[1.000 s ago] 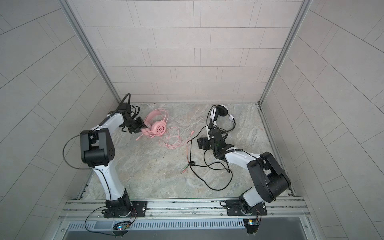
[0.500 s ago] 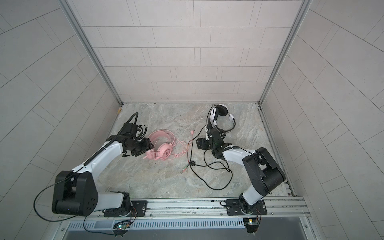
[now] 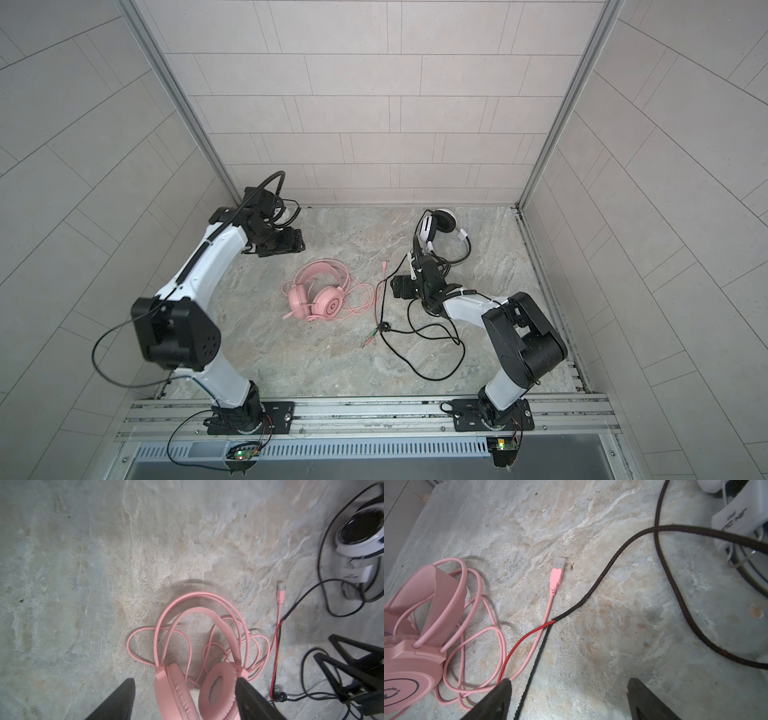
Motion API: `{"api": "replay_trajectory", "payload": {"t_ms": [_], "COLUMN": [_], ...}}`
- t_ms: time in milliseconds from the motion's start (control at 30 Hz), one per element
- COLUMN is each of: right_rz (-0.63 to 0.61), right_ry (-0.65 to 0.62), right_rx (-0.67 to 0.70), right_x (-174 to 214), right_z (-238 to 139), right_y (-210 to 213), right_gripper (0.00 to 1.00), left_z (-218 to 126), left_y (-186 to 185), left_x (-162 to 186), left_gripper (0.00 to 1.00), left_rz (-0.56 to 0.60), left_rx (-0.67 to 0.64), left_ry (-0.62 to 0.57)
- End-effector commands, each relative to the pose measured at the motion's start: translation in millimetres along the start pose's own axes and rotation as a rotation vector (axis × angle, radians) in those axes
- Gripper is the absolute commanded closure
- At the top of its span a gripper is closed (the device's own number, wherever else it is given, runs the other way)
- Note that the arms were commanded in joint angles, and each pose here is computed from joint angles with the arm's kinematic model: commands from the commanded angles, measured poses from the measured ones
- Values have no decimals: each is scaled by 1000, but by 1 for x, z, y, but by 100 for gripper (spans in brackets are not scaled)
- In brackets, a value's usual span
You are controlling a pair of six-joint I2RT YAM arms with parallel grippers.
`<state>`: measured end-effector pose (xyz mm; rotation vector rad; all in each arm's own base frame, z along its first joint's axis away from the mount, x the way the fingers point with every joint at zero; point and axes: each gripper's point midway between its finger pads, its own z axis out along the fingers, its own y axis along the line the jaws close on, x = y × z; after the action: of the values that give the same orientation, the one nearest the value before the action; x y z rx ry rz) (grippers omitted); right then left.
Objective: Wrap the headphones
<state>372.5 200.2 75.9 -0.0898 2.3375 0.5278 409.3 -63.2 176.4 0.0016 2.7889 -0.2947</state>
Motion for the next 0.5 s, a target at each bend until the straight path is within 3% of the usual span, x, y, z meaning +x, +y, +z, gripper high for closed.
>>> {"api": "replay_trajectory", "payload": {"t_ms": [0, 267, 467], "right_rz": [-8, -4, 11], "right_ry": [12, 20, 35], "right_rx": [3, -7, -32], "right_x": [-1, -1, 2], "right_z": [-2, -2, 2], "right_y": [2, 5, 8], "right_gripper": [12, 12, 12], "left_z": [34, 97, 130], "left_y": [5, 8, 18], "left_x": [39, 36, 30], "left_gripper": [19, 19, 26], "left_rz": [104, 124, 80], "left_rx": [-44, -103, -141], "left_ry": [266, 357, 321]}}
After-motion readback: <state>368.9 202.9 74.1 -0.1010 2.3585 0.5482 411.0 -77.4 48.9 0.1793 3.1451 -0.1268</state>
